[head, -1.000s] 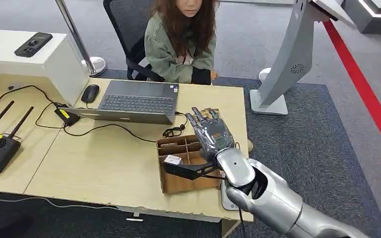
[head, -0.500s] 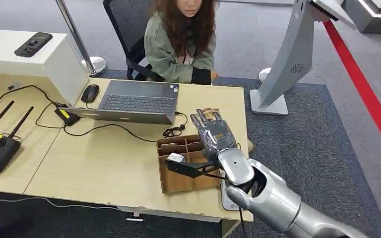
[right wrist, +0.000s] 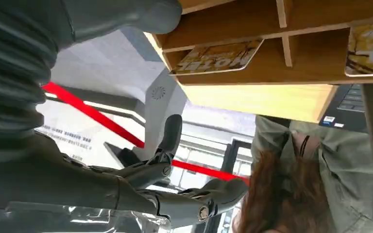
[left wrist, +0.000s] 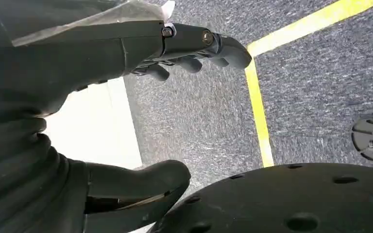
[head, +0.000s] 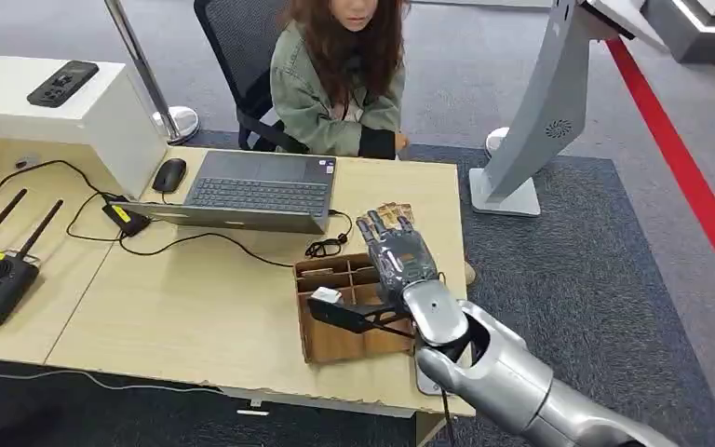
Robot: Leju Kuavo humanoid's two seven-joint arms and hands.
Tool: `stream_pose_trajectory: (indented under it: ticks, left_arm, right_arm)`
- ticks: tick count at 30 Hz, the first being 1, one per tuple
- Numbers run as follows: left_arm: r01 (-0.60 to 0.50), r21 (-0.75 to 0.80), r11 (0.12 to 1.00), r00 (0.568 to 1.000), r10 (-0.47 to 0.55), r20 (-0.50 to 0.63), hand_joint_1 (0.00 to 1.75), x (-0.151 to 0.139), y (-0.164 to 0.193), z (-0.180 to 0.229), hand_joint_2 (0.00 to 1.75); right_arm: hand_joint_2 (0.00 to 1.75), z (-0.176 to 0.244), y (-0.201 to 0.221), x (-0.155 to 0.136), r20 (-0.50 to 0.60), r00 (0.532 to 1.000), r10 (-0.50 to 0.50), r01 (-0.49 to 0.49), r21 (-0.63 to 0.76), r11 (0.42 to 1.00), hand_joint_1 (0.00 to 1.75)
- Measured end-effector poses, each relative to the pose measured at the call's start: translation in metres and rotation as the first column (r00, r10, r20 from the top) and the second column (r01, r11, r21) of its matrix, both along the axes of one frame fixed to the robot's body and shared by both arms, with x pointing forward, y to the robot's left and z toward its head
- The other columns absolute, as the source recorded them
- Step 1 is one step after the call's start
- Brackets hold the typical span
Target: Pass the card to the sensor for recognition and then transmit it.
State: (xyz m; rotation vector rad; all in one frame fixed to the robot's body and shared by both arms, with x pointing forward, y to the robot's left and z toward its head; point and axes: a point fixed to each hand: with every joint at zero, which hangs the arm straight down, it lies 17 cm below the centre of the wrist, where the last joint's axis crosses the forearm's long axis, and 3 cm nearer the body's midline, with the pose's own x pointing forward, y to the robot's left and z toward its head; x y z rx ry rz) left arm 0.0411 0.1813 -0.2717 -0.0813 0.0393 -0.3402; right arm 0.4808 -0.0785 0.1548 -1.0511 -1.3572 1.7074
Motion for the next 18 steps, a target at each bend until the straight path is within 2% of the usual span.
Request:
stream_pose_trajectory:
  ticks: [11, 18]
  left_arm:
    - [-0.005, 0.004, 1.0, 1.0, 0.005, -0.023, 0.0, -0.014, 0.002, -0.001, 0.0]
    - [-0.012, -0.001, 1.0, 1.0, 0.012, -0.016, 0.0, -0.008, -0.001, 0.0, 0.0]
  right_arm:
    - [1.75, -0.007, -0.001, 0.003, -0.025, 0.999, -0.022, 0.022, 0.003, 1.0, 0.17]
    - [1.75, -0.009, -0.001, 0.004, -0.029, 0.999, -0.026, 0.026, 0.003, 1.0, 0.17]
